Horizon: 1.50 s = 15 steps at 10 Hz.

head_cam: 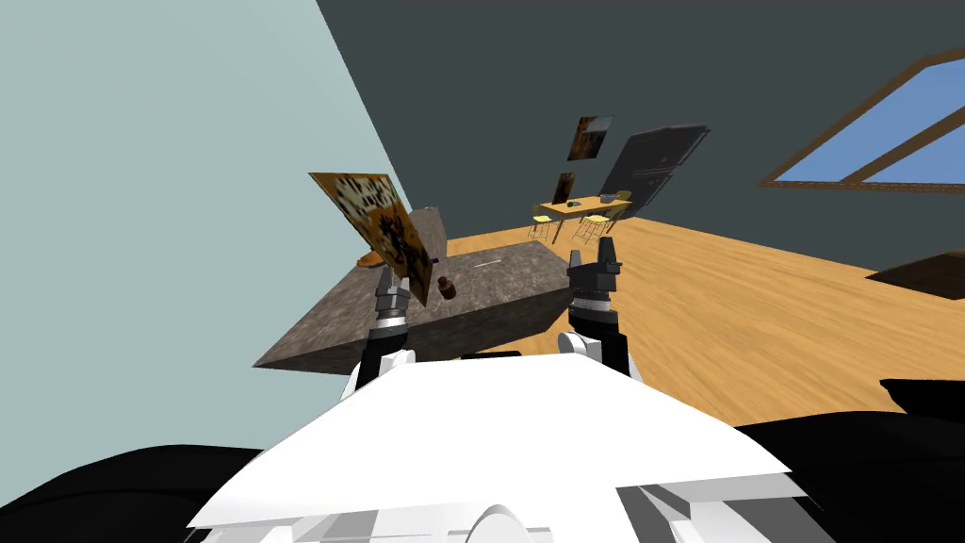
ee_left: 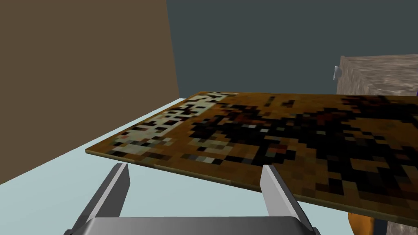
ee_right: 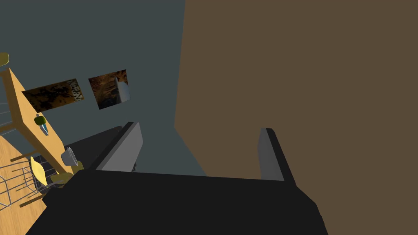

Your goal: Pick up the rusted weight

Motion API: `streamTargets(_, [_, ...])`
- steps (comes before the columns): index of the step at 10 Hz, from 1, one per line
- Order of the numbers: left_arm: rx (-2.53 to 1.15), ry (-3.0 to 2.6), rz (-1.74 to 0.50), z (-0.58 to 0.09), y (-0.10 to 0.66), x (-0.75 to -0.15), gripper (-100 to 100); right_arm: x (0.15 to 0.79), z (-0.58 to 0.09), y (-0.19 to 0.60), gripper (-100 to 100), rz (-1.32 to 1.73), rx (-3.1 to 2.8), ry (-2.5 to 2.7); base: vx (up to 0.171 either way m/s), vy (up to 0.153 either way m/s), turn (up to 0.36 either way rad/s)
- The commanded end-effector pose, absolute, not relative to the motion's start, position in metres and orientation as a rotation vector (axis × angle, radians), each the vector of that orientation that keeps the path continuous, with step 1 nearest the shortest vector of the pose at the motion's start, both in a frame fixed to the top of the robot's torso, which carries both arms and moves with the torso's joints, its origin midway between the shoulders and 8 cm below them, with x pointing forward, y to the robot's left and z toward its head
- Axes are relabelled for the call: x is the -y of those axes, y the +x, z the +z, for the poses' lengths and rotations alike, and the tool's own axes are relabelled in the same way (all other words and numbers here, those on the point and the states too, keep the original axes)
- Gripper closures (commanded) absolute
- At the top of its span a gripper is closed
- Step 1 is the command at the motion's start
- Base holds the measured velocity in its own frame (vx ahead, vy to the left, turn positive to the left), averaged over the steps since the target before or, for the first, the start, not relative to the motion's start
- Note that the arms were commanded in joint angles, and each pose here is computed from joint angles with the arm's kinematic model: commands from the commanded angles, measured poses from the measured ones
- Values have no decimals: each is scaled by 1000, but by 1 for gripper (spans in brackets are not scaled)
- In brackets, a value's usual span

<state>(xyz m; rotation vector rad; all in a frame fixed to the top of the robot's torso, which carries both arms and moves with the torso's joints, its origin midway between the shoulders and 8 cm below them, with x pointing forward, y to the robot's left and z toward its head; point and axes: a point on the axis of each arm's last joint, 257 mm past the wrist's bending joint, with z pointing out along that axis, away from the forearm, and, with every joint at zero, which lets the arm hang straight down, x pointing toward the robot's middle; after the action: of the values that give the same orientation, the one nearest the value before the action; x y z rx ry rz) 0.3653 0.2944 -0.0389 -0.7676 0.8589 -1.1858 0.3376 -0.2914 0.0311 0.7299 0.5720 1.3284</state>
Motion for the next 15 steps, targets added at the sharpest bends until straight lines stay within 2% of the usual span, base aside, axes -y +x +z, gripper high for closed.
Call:
streamTargets(1, [-908, -788, -1167, -51, 365, -297, -100, 291, 31, 338, 0, 1328, -572, 730, -98, 67, -228])
streamTargets(8, [-1143, -884, -1013, -110, 357, -327, -100, 291, 31, 338, 0, 1328, -572, 730, -69, 49, -242])
streamTargets(15, [-1392, -957, -744, -170, 334, -379, -100, 291, 31, 338, 0, 1328, -572, 730, -41, 25, -263])
